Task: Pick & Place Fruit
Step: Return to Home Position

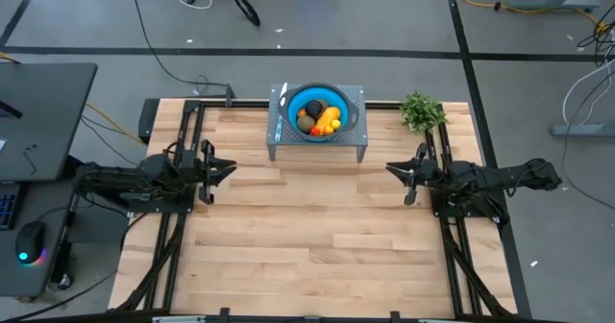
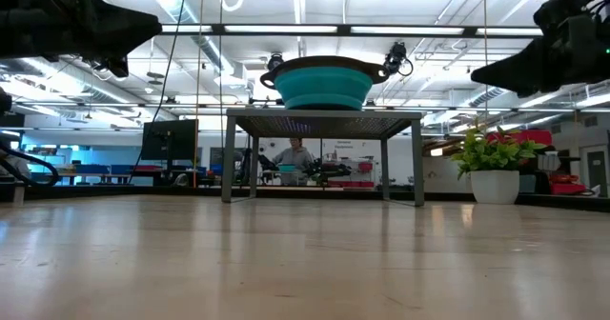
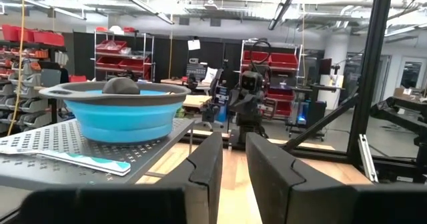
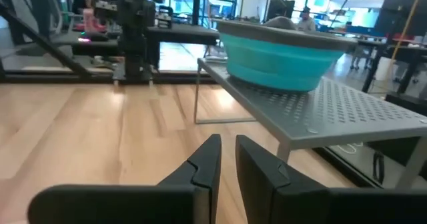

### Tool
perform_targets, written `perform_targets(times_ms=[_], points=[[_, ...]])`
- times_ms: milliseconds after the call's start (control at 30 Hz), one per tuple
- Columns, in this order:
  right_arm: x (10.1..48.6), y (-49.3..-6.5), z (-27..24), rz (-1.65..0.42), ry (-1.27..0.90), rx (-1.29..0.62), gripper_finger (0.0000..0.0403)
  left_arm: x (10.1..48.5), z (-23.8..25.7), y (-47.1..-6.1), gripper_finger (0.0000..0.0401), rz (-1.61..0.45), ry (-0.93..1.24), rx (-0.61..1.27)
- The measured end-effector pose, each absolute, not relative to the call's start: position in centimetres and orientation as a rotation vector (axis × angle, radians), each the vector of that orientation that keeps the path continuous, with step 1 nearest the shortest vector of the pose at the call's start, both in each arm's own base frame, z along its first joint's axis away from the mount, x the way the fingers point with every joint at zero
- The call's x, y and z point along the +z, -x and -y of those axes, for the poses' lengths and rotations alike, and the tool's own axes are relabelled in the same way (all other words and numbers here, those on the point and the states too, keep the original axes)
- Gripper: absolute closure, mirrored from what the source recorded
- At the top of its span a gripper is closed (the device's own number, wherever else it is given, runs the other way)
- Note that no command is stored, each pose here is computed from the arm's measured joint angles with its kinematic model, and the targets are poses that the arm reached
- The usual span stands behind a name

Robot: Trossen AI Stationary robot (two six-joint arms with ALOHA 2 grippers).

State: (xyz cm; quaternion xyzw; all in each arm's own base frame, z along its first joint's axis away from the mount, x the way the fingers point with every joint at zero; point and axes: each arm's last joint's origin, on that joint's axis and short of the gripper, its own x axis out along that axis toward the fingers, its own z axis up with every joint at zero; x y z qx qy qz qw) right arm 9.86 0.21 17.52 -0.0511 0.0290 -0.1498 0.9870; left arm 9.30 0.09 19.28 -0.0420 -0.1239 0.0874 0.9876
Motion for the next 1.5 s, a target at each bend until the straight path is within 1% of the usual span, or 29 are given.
perform_targets(times_ms=[200, 367, 467, 567, 667, 1500], points=[[17.95, -9.94, -0.4, -0.009, 0.061, -0.236, 0.0349, 19.28, -0.09, -9.3, 0.0326, 0.249, 0.084, 0.175], [18.44, -9.93, -0.41, 0.048, 0.001, -0.234, 0.0349, 19.28, -0.09, -9.3, 0.0324, 0.249, 0.084, 0.176], [18.41, -9.93, -0.41, 0.043, 0.017, -0.234, 0.0349, 19.29, -0.09, -9.3, 0.0324, 0.249, 0.084, 0.176], [17.96, -9.94, -0.39, -0.006, 0.046, -0.24, 0.0349, 19.29, -0.09, -9.3, 0.0324, 0.249, 0.084, 0.175], [17.63, -9.91, -0.26, -0.038, 0.04, -0.285, 0.0349, 19.29, -0.09, -9.3, 0.0324, 0.25, 0.084, 0.175], [17.63, -9.9, -0.24, -0.037, 0.026, -0.293, 0.0349, 19.31, -0.09, -9.3, 0.0325, 0.25, 0.084, 0.175]])
